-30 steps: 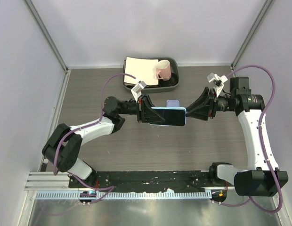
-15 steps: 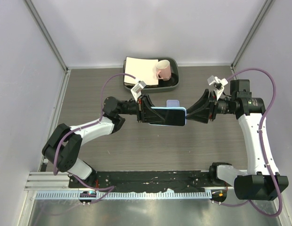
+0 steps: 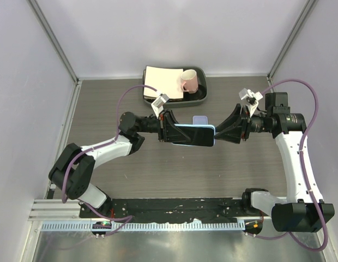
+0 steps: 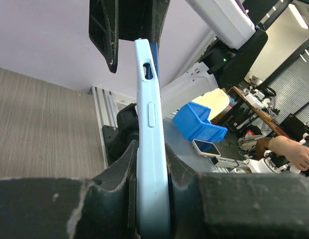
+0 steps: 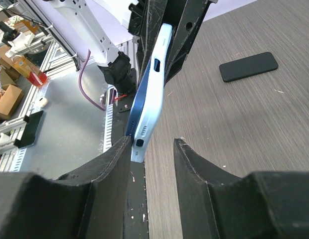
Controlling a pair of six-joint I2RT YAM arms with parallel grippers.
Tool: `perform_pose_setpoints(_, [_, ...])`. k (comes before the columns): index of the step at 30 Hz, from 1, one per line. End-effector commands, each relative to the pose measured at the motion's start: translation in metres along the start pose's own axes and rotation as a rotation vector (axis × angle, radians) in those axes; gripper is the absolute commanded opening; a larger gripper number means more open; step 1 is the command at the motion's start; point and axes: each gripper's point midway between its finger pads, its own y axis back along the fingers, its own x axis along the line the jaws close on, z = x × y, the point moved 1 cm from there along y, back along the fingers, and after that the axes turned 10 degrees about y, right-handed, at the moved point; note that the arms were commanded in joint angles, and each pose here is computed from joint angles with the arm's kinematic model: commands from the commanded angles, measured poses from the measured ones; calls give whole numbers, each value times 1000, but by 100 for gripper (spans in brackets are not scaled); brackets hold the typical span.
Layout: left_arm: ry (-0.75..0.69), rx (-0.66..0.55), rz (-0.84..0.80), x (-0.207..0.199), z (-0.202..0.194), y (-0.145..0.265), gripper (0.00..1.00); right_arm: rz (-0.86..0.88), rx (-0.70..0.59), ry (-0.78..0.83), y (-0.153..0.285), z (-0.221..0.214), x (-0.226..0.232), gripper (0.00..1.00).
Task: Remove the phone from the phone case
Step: Remove the phone case from the phone.
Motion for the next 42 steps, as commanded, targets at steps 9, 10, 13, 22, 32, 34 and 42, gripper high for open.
perform_pose_setpoints(9, [-123, -80, -55, -25, 29, -6, 0, 48, -32, -18, -4, 7, 8, 47])
perform_pose_setpoints(10, [-125, -83, -53, -24, 30, -6, 0, 49, -32, -12, -4, 9, 8, 48])
perform_pose_setpoints(13, [-123, -89, -49, -23, 31, -5, 0, 55, -33, -24, -5, 10, 10, 49])
perform_pose_setpoints(22, [-124, -101, -40, -21, 35, -3, 0, 55, -33, -46, -5, 11, 10, 49])
perform_pose_setpoints(32, [-125, -111, -27, -17, 37, 0, 0, 56, -33, -44, -5, 13, 10, 47])
perform_pose_setpoints(34, [-124, -112, -26, -16, 38, 0, 0, 56, -33, -44, -5, 14, 11, 45])
perform_pose_setpoints(42, [-131, -113, -27, -17, 39, 1, 0, 55, -35, -37, -5, 16, 12, 41])
